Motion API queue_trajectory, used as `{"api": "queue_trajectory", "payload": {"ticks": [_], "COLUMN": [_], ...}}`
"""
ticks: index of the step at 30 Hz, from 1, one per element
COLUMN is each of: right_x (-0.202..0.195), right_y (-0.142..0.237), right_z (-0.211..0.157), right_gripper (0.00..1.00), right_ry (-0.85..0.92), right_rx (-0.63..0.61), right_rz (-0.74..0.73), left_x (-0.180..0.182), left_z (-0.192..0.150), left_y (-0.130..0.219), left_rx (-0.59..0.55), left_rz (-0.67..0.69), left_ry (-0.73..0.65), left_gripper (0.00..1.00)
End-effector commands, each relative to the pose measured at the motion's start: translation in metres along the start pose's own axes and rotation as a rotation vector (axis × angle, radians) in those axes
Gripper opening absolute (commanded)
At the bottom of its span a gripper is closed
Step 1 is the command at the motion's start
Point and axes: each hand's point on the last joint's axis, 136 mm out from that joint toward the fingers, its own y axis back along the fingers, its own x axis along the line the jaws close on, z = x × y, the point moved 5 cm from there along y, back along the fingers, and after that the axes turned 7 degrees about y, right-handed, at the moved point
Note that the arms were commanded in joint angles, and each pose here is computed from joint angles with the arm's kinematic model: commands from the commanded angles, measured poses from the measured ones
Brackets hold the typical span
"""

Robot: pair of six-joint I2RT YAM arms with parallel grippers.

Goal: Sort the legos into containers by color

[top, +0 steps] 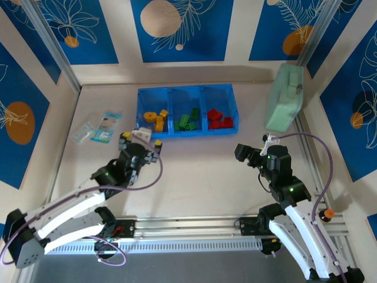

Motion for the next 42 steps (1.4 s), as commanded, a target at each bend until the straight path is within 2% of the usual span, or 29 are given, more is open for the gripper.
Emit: {"api": "queue_trajectory", "payload": {"ticks": [1,4,7,9,12,17,21,30,42], "right_x": [-0.009,-0.022,-0.039,-0.035,-0.021,-0.026,-0.039,-0.056,-0.065], "right_y": [-0.003,-0.001,0.007,0.007,0.008,0.002,-0.007,-0.033,-0.039], "right_z": [0.006,0.007,0.006,0.007,0.011,0.008,-0.007,-0.056,-0.056], "right_gripper": [1.00,1.00,0.99,0.99,0.99,1.00,1.00,0.98,0.99], "right_ry": [0.002,-0.054,-0.181,-0.136,0.026,0.156,0.172,0.208,0.167], "right_rx": [-0.037,-0.032,-0.077,-0.116,-0.170,-0.176,-0.163,-0.115,-0.065], "right_rz": [-0.091,-0.196,-0.316,-0.257,-0.134,-0.177,-0.250,-0.275,-0.337], "left_x": [0.038,0.055,0.065,0.069,0.073,0.079,0.085,0.084,0.090], "left_z": [-0.016,-0.027,-0.037,-0.045,-0.056,-0.078,-0.093,-0.099,-0.103], "left_y": [0.011,0.019,0.021,0.021,0.021,0.019,0.018,0.010,-0.007], "left_rx": [-0.043,-0.076,-0.086,-0.070,-0.052,-0.047,-0.035,-0.013,0.056], "left_rz": [0.229,0.309,0.381,0.411,0.434,0.445,0.471,0.472,0.480], "left_ry": [-0.019,-0.050,-0.079,-0.098,-0.115,-0.106,-0.093,-0.085,-0.039], "left_gripper": [1.00,1.00,1.00,1.00,1.00,1.00,1.00,1.00,1.00]}}
